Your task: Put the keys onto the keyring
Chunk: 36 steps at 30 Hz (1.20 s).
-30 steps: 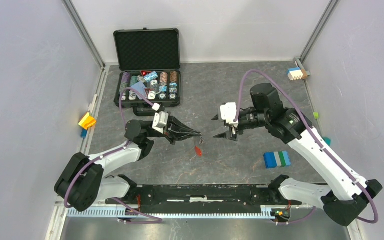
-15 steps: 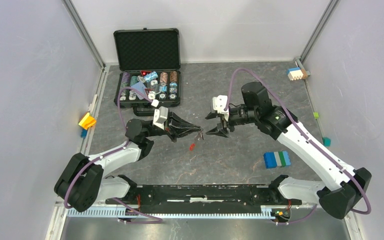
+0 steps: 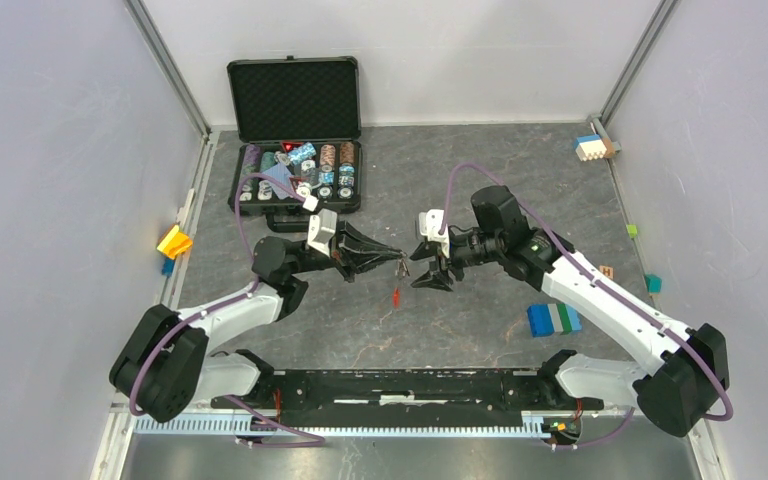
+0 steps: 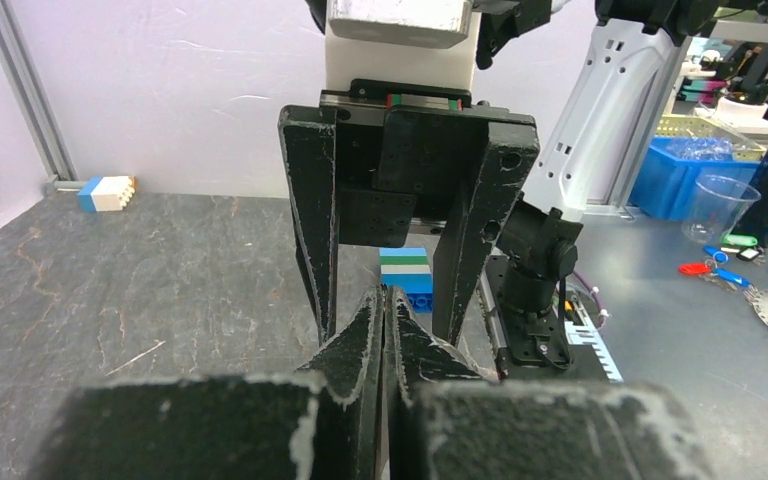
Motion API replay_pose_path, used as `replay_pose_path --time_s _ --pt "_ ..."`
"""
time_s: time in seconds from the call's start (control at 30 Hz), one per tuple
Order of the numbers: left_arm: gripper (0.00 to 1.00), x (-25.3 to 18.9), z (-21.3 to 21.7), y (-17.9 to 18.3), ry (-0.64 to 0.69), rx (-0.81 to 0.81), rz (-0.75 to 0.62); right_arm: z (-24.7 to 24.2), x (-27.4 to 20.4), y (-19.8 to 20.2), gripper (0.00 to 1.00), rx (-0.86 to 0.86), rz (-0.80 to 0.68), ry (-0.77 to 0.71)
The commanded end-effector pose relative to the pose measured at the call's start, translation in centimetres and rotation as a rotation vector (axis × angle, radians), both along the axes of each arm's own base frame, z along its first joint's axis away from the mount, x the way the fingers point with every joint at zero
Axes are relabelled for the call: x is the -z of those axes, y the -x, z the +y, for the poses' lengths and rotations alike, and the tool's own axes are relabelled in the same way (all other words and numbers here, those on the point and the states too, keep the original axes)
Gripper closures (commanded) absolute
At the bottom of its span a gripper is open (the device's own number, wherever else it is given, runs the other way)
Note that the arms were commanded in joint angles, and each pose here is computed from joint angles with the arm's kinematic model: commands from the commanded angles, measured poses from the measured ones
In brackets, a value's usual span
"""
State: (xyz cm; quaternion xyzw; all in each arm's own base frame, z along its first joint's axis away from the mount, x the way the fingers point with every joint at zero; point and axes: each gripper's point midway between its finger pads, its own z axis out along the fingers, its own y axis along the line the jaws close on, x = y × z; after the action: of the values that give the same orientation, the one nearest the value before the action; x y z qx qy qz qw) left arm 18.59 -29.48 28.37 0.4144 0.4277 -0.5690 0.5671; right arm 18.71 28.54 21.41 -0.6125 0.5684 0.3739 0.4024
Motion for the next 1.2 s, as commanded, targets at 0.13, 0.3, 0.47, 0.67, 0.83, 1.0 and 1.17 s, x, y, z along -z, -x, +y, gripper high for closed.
replay_pose_path --time_s 0.13,0.3,0.47,0.67,0.83,1.0,1.17 --pt "0.98 -1.1 0.1 -1.0 0.035 -0.043 0.014 1.0 -2.0 -0.7 0.42 0.014 -0.038 -0.085" --pt "0.98 -1.1 0.0 -1.1 0.036 -0.046 0.021 1.5 -1.6 -0.8 0.43 0.017 -0.026 -0.089" --pt "0.98 -1.1 0.0 -0.9 0.034 -0.038 0.023 1.6 -1.2 -1.2 0.48 0.029 -0.030 -0.084" --pt "0.98 -0.9 0.0 -0.9 0.028 -0.035 0.031 1.8 -1.1 -1.3 0.58 0.029 -0.034 -0.090" --pt "0.98 -0.8 0.0 -0.9 0.027 -0.033 0.037 2.0 -1.3 -1.5 0.65 0.035 -0.042 -0.101" --pt "0.98 -0.9 0.0 -0.8 0.027 -0.026 0.044 1.8 -1.0 -2.1 0.73 0.061 -0.062 -0.092" --pt "0.98 -0.8 0.0 -0.4 0.020 -0.009 0.039 1.3 -1.2 -2.6 0.82 0.080 -0.112 -0.072"
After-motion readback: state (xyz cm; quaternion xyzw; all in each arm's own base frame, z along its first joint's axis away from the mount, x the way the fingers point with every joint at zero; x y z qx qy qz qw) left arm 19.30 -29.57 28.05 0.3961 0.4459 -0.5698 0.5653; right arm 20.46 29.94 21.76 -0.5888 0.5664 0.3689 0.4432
